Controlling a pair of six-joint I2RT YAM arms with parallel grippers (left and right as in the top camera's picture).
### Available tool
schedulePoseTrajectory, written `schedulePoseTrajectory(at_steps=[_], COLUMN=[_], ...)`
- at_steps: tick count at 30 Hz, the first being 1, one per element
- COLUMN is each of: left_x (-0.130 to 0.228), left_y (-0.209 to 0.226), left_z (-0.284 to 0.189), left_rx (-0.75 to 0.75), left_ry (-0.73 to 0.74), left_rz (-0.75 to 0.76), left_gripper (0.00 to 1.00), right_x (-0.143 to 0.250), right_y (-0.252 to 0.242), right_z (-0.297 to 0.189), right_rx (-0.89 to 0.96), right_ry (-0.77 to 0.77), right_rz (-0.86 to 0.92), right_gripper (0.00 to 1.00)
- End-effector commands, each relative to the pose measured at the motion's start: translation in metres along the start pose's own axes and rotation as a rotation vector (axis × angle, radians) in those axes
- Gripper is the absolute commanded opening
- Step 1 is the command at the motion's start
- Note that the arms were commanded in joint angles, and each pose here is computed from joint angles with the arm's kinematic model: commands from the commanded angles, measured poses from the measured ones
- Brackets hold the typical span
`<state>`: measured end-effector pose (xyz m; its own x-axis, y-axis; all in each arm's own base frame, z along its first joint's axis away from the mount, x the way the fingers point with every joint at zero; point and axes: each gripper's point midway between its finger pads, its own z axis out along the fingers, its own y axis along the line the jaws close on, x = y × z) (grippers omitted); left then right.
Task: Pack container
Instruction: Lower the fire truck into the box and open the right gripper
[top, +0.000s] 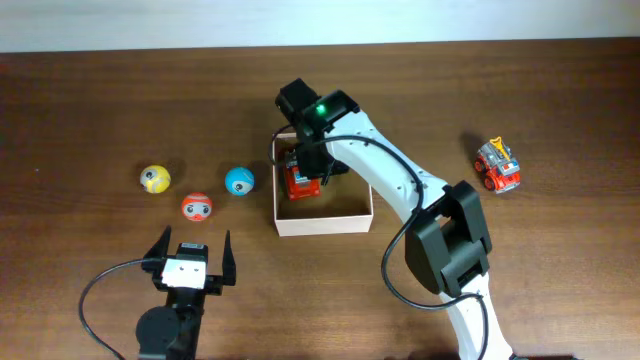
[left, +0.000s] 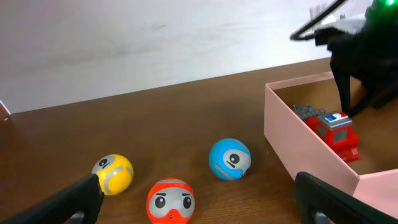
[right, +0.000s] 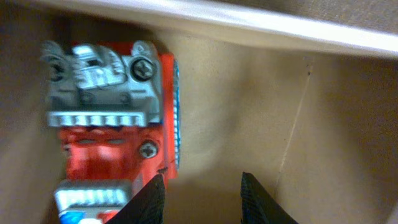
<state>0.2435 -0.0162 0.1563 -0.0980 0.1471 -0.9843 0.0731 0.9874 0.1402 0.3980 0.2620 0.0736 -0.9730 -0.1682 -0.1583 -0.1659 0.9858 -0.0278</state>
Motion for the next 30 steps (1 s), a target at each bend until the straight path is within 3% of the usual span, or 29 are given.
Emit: schedulePoseTrajectory(at_steps=[1,20,30], left_x=[0.0,0.0,0.0], left_y=[-0.001,-0.001,-0.001], left_z=[0.0,0.0,0.0], left_rx=[0.005,0.005,0.005], left_ry=[-0.005,-0.005,-0.005], left_rz=[0.012,0.012,0.012], left_gripper=[0.99,0.99,0.99], right_x=[0.006,0.0,-0.011], right_y=[-0.006,0.029,0.014], right_z=[0.012,0.012,0.014], right_rx=[0.028,-0.16,-0.085], right_ry=[0.015,0.02,-0.033], right_rz=[-0.008,0.102,0.099], right_gripper=[0.34,0.34,0.35])
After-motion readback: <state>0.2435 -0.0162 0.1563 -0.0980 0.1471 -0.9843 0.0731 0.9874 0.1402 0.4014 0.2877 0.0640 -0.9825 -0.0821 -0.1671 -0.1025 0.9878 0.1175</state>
